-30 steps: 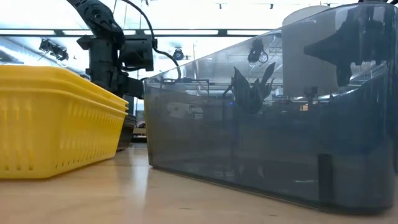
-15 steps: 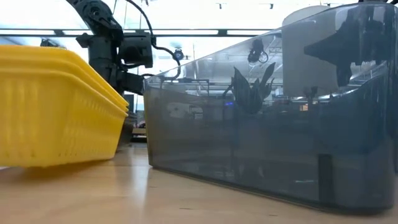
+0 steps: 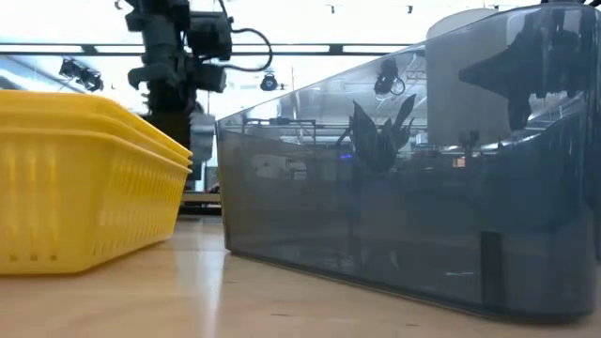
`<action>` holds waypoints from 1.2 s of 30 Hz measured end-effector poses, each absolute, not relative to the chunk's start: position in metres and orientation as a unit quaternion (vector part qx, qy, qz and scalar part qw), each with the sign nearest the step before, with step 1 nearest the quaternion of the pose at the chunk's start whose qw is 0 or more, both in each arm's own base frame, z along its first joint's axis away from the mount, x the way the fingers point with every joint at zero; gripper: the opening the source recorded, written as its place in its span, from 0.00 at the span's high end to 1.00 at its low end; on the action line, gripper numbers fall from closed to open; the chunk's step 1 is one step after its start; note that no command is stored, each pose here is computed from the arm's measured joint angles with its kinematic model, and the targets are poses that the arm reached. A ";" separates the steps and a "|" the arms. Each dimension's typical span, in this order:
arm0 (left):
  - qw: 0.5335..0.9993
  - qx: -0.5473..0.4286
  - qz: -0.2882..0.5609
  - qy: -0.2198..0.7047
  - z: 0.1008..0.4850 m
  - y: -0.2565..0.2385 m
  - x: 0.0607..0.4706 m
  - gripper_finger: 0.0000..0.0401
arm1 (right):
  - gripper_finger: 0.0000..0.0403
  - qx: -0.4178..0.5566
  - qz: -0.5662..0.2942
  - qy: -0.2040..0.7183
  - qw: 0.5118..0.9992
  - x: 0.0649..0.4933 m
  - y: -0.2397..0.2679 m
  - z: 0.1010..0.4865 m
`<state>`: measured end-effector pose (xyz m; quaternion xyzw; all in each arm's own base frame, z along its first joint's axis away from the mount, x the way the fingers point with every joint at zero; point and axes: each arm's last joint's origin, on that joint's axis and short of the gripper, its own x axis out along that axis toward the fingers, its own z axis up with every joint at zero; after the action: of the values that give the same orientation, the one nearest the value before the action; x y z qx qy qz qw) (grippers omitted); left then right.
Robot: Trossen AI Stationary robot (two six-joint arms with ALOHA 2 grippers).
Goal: Stack baskets on shelf by color
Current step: Put the stacked black bins on the shelf
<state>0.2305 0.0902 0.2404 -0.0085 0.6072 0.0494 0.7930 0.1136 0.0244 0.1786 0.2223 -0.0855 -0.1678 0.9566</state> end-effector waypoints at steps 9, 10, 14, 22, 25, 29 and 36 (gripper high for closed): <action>0.818 0.023 0.088 0.568 0.286 0.139 0.220 0.97 | 0.96 0.223 -0.168 -0.085 0.956 0.114 0.024 0.179; 0.818 0.025 0.094 0.567 0.288 0.146 0.216 0.97 | 0.96 0.224 -0.168 -0.085 0.956 0.114 0.024 0.179; 0.813 0.016 0.118 0.570 0.283 0.175 0.200 0.97 | 0.96 0.224 -0.168 -0.086 0.956 0.114 0.024 0.179; 0.798 0.011 0.149 0.584 0.276 0.228 0.185 0.97 | 0.96 0.225 -0.175 -0.087 0.955 0.114 0.024 0.178; 0.807 0.017 0.148 0.572 0.284 0.247 0.192 0.97 | 0.96 0.225 -0.177 -0.087 0.954 0.113 0.024 0.178; 0.801 0.018 0.135 0.583 0.286 0.271 0.201 0.97 | 0.96 0.226 -0.177 -0.087 0.954 0.113 0.024 0.178; 0.771 -0.029 0.089 0.629 0.255 0.295 0.208 0.97 | 0.96 0.227 -0.177 -0.087 0.954 0.113 0.024 0.178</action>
<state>0.2077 0.2948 0.2550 -0.0289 0.6294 0.0886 0.7715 0.1135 0.0240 0.1784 0.2273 -0.0872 -0.1765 0.9537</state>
